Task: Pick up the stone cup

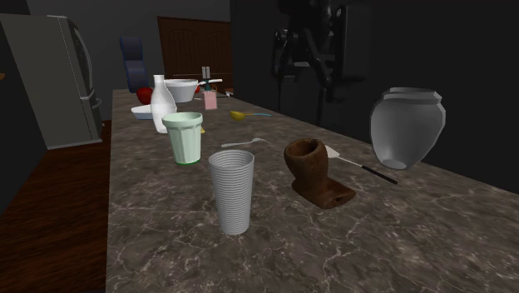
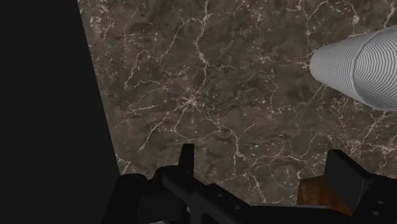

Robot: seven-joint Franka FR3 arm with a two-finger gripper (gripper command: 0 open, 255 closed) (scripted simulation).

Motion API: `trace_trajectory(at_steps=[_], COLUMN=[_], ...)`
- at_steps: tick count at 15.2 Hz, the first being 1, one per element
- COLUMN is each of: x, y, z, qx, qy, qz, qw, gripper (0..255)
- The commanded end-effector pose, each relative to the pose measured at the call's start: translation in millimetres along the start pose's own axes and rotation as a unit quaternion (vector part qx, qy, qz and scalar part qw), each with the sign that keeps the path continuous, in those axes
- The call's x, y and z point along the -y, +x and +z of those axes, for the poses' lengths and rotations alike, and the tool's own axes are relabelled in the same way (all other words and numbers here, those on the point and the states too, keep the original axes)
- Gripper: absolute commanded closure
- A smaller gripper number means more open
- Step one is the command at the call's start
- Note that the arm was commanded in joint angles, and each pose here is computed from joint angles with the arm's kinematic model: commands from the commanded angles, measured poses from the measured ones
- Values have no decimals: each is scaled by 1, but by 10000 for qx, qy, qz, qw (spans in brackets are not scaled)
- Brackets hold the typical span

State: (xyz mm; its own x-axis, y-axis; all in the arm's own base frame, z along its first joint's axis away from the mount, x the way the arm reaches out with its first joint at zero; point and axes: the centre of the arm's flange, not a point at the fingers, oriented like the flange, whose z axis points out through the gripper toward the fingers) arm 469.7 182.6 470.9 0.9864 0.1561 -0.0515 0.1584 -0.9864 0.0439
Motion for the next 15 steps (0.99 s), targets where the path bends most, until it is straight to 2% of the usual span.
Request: trace_trajectory(at_steps=[1,15], x=[16,151], y=[15,130], z=[10,70], qx=[38,289], qy=[22,160], qz=[-34,-294], qw=[10000,9990], gripper=[0,0])
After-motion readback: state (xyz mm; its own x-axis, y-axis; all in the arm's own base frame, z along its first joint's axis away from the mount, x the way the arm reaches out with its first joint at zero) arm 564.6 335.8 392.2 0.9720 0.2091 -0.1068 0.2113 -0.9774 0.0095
